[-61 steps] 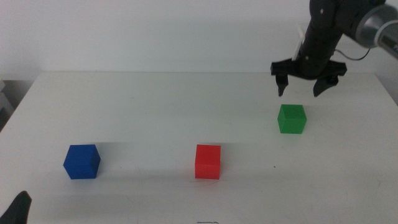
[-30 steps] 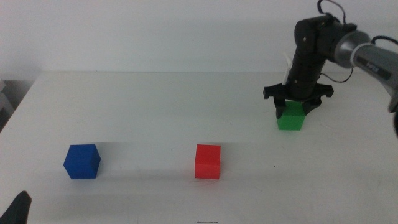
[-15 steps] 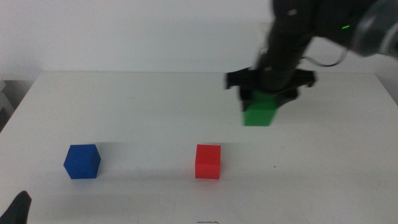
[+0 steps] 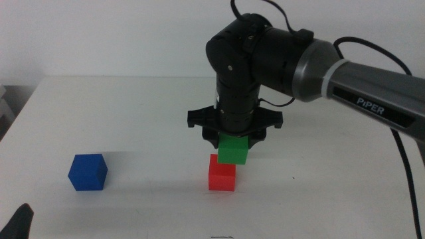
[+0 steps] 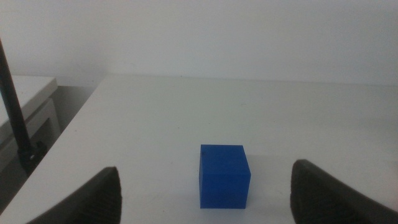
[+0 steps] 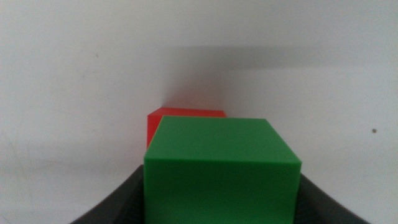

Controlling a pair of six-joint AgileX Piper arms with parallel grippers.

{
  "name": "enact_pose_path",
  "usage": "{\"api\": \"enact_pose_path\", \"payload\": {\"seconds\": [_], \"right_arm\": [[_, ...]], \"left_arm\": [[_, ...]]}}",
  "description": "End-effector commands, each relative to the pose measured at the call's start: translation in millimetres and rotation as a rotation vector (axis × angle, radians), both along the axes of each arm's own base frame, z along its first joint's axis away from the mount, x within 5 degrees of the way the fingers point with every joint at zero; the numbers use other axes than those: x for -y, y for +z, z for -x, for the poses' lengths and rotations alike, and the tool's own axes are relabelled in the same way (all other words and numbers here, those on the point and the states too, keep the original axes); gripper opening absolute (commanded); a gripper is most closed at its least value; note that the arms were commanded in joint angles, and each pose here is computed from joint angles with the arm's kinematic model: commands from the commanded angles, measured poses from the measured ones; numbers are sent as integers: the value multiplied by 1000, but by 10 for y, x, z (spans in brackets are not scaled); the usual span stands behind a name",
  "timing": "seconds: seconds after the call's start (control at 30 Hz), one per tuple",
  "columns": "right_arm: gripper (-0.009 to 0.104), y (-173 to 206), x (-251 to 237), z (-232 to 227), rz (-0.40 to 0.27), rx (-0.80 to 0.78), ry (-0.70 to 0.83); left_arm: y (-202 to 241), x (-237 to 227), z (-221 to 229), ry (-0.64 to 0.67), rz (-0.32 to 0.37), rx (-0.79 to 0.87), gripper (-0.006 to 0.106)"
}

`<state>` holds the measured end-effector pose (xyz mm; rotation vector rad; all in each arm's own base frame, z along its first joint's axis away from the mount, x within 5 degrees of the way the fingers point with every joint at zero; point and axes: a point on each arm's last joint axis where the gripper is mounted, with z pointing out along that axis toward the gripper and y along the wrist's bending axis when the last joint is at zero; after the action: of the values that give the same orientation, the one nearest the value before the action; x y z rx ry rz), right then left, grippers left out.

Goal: Stack red cubes first, then green, then blue cubes in a specific spot.

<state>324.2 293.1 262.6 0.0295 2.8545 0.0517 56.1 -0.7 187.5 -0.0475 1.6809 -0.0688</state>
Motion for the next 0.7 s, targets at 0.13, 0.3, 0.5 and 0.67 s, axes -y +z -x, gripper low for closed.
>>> {"api": "enact_pose_path", "payload": {"seconds": [0.13, 0.3, 0.5, 0.67], "right_arm": [[-1, 301, -15, 72, -10, 63, 8], [-1, 281, -41, 81, 13, 63, 18], [-1, 192, -78, 46, 15, 61, 22], [-1, 149, -109, 12, 7, 78, 30]], "left_arm": [[94, 4, 10, -5, 22, 103, 92], [94, 4, 10, -5, 22, 103, 92], [94, 4, 10, -5, 22, 103, 92], [94, 4, 10, -5, 22, 103, 92]]}}
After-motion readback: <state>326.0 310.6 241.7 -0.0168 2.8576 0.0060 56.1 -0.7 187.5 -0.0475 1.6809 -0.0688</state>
